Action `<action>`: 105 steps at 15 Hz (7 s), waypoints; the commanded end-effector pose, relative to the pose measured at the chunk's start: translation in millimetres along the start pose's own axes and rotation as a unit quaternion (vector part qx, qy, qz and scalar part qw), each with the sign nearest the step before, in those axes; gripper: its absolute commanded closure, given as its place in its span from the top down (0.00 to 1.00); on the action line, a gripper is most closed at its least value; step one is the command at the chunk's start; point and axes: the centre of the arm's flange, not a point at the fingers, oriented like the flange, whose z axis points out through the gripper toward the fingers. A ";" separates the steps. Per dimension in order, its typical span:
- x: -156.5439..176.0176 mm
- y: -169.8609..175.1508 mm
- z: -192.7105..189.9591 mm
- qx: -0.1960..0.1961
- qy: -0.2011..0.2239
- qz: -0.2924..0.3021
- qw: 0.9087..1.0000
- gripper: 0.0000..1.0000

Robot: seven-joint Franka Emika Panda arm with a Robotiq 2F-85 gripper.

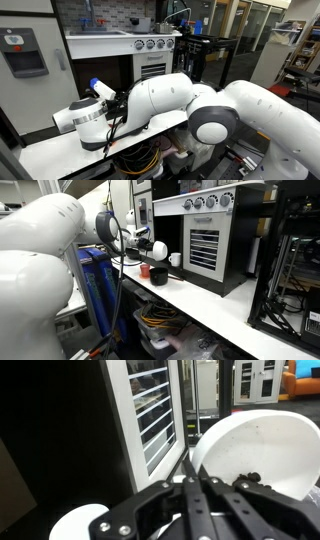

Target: Pour the contents in the white bowl on the right into the black pot

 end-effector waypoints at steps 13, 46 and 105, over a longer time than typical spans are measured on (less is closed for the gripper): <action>9.5 11.4 -2.6 -0.006 -0.037 -0.060 0.998 0.01; 26.0 10.5 -13.2 -0.022 -0.039 0.117 0.992 0.01; 11.4 -2.6 -14.6 -0.054 -0.081 -0.012 0.995 0.01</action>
